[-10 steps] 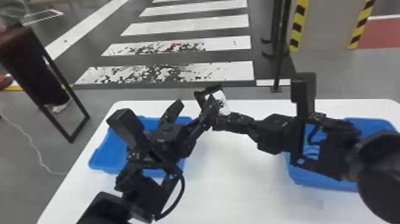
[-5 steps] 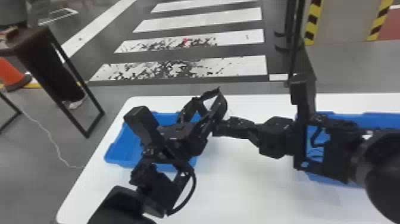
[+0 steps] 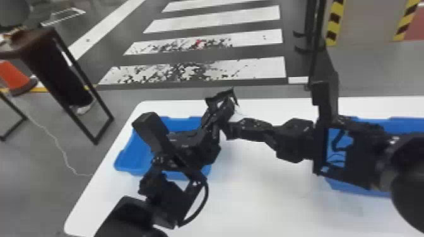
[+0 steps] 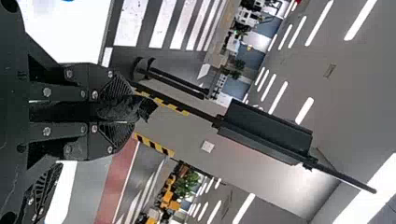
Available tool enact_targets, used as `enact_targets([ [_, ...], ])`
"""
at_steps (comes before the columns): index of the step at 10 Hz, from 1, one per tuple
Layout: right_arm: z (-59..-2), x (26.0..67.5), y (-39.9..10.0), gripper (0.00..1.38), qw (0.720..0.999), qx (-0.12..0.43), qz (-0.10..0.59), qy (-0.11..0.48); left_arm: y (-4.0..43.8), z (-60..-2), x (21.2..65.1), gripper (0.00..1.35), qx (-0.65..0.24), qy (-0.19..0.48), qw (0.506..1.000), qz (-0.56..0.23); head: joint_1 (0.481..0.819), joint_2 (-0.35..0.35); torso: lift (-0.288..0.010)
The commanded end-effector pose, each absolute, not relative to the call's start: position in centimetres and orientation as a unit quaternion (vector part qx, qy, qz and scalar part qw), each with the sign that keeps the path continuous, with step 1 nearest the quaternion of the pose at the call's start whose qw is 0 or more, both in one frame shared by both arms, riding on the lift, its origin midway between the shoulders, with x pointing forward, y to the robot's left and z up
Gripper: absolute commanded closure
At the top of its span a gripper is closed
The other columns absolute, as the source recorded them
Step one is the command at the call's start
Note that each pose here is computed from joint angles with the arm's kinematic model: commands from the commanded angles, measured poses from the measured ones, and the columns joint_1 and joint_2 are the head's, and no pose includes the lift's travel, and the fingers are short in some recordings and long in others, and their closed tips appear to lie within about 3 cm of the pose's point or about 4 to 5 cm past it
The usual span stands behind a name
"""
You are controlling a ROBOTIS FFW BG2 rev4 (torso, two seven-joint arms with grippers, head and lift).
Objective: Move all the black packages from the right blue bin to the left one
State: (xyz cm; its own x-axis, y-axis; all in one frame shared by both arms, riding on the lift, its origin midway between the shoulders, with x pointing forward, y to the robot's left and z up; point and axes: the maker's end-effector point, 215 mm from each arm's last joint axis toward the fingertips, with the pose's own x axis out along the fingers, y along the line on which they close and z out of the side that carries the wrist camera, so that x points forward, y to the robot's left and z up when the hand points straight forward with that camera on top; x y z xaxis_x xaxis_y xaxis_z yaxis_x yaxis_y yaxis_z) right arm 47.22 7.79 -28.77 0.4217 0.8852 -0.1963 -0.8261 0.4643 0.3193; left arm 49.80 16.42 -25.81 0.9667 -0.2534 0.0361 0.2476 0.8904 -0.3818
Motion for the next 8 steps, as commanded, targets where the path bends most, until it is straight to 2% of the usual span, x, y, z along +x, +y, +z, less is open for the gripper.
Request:
enact_targets([
  [1,-28.8,47.3,7.7,1.02,0.839,0.096,0.509,0.164,17.1,-24.9,50.1,1.21,-0.191,-0.007,0.974,-0.123,0.694,0.271,-0.14],
  [2,-29.4,47.1,7.7,0.7,0.838,0.102,0.508,0.171,19.0,-24.1,50.8,1.21,-0.167,-0.021,0.98,-0.103,0.688,0.273,-0.14],
  [3,-30.4,47.1,6.8,0.16,0.839,0.111,0.5,0.184,22.8,-24.3,52.2,1.21,-0.115,-0.028,0.991,-0.059,0.682,0.283,-0.14],
  [4,-31.2,47.4,5.8,0.03,0.842,0.116,0.49,0.193,27.6,-24.9,53.6,1.21,-0.043,-0.034,0.998,0.0,0.679,0.293,-0.14],
  [6,-31.7,48.7,3.2,0.2,0.856,0.121,0.463,0.195,35.0,-29.5,54.6,1.21,0.054,0.013,0.995,0.084,0.669,0.35,-0.14],
  [7,-32.3,49.3,1.6,0.21,0.864,0.117,0.446,0.201,36.8,-32.1,54.6,1.21,0.084,0.042,0.99,0.106,0.672,0.35,-0.14],
  [8,-33.0,50.0,-0.2,0.21,0.874,0.112,0.428,0.204,37.5,-35.4,53.9,1.02,0.065,0.082,0.988,0.112,0.684,0.35,-0.14],
])
